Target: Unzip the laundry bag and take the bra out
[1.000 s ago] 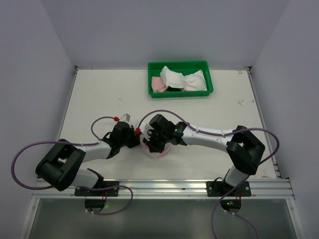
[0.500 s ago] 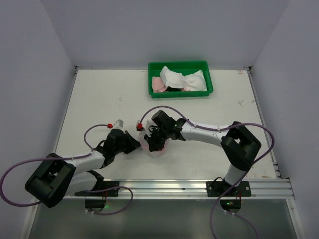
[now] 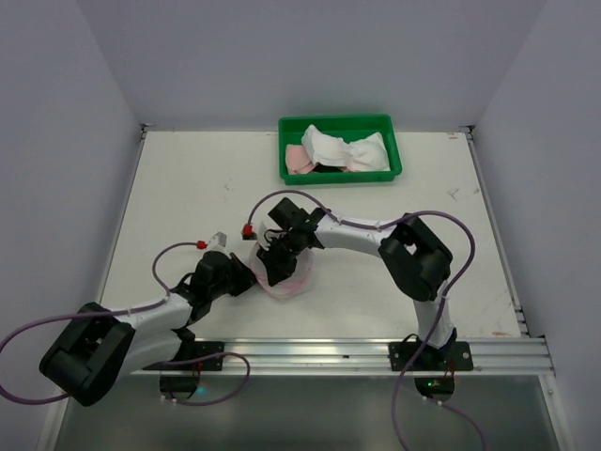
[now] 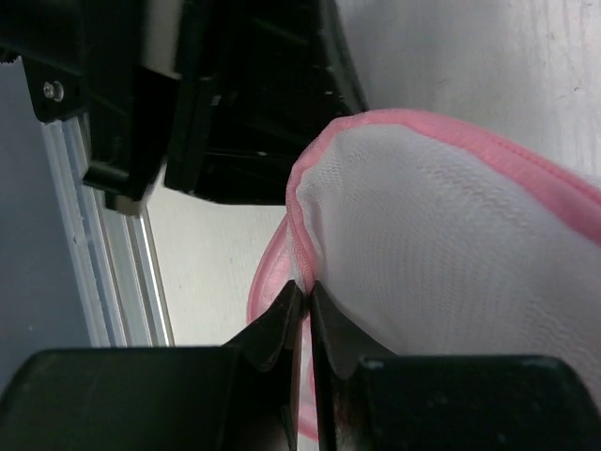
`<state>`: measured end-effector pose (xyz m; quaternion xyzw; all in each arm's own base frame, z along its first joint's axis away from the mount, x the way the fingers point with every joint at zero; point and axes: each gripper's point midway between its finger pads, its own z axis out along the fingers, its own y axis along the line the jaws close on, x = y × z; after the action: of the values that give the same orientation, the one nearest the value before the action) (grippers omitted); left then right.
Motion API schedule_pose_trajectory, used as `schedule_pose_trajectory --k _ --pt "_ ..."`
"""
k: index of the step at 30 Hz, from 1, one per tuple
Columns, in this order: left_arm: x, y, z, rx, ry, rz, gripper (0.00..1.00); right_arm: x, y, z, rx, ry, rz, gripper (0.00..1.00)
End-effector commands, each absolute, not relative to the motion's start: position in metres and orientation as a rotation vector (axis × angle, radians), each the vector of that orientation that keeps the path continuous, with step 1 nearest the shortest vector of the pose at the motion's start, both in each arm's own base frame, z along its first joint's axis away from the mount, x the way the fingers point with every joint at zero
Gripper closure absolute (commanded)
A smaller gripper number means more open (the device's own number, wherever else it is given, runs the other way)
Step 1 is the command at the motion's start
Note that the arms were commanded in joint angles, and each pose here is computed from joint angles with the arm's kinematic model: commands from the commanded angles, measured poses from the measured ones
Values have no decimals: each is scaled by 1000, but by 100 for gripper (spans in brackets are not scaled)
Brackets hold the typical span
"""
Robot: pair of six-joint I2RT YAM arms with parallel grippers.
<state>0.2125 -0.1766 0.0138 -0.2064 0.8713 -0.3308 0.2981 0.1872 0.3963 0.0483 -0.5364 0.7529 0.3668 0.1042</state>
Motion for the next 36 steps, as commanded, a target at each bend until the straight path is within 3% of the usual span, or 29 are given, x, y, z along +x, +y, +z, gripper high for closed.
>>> schedule_pose_trajectory --k 1,10,18,19,20,23,24,26,29,32,36 --pt "213 -164 8 -594 2294 -818 99 189 396 52 -1575 2266 1180 91" --pt "211 -150 7 -641 2285 -756 91 187 378 22 -1564 2454 1167 87" --pt "215 -133 33 -708 2216 -690 70 195 381 38 -1523 2417 1172 79" --pt "215 -125 35 -725 2205 -638 67 196 381 40 -1518 2409 1170 79" --pt "218 -122 47 -726 2161 -647 56 196 381 42 -1514 2404 1178 77" --pt "221 -108 66 -730 2105 -586 30 196 383 49 -1489 2379 1202 69" --pt "222 -105 72 -727 2095 -568 25 199 385 50 -1481 2364 1198 60" --pt "222 -96 83 -709 2086 -511 16 203 386 59 -1453 2345 1180 58" --pt "220 -83 91 -707 2066 -437 9 207 390 80 -1428 2280 1179 51" --pt "221 -76 106 -697 2040 -404 3 209 392 110 -1392 2214 1180 37" --pt "224 -72 127 -675 2010 -386 0 213 390 149 -1332 2139 1142 23"
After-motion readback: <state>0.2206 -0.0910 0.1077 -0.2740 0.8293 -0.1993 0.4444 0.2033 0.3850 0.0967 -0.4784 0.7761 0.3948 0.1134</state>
